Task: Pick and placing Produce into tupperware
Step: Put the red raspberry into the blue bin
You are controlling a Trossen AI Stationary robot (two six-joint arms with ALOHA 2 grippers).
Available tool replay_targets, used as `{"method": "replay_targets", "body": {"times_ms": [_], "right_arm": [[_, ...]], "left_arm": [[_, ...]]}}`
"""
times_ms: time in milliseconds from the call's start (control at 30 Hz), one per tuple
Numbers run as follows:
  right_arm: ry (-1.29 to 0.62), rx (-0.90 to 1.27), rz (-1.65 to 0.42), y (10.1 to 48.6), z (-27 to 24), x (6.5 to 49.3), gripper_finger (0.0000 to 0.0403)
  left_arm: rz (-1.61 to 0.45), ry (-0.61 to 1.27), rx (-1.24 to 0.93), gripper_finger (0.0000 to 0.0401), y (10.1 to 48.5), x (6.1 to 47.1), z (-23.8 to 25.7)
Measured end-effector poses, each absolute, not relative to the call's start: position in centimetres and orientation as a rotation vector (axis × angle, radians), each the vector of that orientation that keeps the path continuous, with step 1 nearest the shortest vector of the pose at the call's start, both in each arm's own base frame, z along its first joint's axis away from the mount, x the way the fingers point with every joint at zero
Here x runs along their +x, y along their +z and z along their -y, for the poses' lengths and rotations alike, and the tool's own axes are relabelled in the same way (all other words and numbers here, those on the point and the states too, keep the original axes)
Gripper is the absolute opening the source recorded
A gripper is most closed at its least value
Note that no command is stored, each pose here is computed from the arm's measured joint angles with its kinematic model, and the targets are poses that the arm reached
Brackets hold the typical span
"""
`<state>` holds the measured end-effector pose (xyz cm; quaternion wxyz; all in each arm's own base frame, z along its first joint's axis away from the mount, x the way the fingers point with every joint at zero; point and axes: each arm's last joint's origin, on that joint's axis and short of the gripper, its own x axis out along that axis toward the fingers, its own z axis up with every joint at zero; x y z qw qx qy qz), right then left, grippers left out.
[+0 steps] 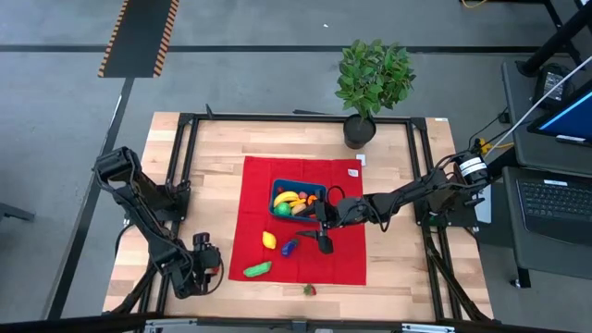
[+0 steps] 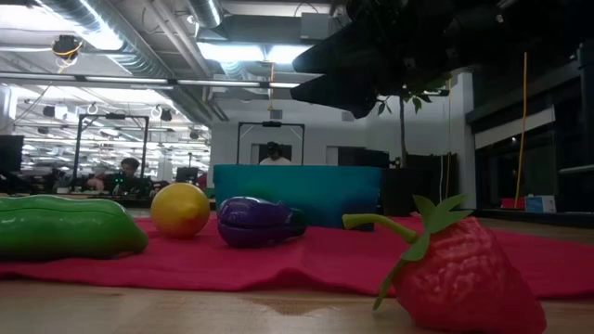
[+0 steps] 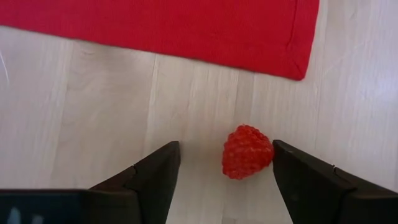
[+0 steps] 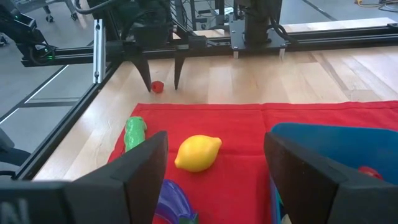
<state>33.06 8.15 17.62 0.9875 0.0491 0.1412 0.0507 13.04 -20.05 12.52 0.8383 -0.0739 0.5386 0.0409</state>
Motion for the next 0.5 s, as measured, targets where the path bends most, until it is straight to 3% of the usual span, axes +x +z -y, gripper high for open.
{"method": "replay_targets", "body": {"times_ms": [200, 500], "right_arm": [[0.102, 0.098, -0.284, 17.61, -8.15, 33.06, 0.0267], [0.101, 0.097, -0.290, 17.55, -8.15, 33.04, 0.0267]], "left_arm": [[-1.134, 0.096, -0.157, 0.0214, 12.45, 13.07, 19.99], [-1.122, 0.111, -0.160, 0.0127, 12.39, 13.12, 19.91]]}}
